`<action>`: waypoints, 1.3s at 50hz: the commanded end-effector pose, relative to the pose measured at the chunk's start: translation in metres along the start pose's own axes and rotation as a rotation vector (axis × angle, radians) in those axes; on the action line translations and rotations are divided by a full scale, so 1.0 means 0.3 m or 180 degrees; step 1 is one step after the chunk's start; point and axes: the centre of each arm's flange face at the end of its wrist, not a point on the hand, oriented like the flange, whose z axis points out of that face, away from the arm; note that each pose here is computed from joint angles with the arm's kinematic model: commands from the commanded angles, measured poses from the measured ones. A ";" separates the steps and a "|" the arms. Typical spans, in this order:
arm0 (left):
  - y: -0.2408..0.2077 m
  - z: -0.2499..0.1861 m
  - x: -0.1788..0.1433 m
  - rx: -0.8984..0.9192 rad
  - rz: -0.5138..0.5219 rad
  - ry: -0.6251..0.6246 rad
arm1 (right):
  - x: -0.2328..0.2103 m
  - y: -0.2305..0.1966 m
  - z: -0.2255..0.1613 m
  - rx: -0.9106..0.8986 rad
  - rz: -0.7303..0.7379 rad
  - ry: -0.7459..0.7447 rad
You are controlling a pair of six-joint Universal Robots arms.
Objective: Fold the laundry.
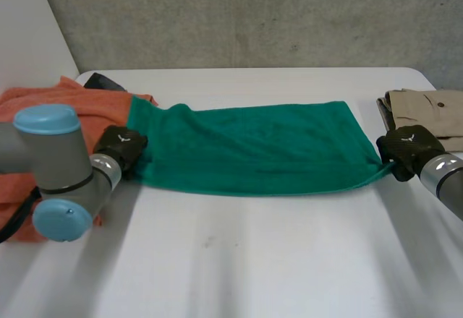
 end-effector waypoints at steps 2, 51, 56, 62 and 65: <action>-0.007 -0.172 -0.046 -0.0215 -0.0231 0.0101 | 0.037 -0.038 -0.117 -0.0413 -0.0154 -0.0208; -0.133 -0.008 0.024 -0.0268 -0.0129 -0.0093 | 0.022 -0.016 0.198 -0.0267 -0.0190 0.0263; -0.132 -0.032 0.003 -0.0195 -0.0042 -0.0110 | 0.031 -0.053 0.163 -0.0111 -0.0162 0.0243; -0.103 0.008 0.015 0.0045 0.0209 -0.0041 | 0.014 -0.104 0.144 0.0233 -0.0223 0.0177; -0.096 0.049 0.022 0.0187 0.0248 -0.0058 | 0.002 -0.102 0.174 0.0367 -0.0257 0.0167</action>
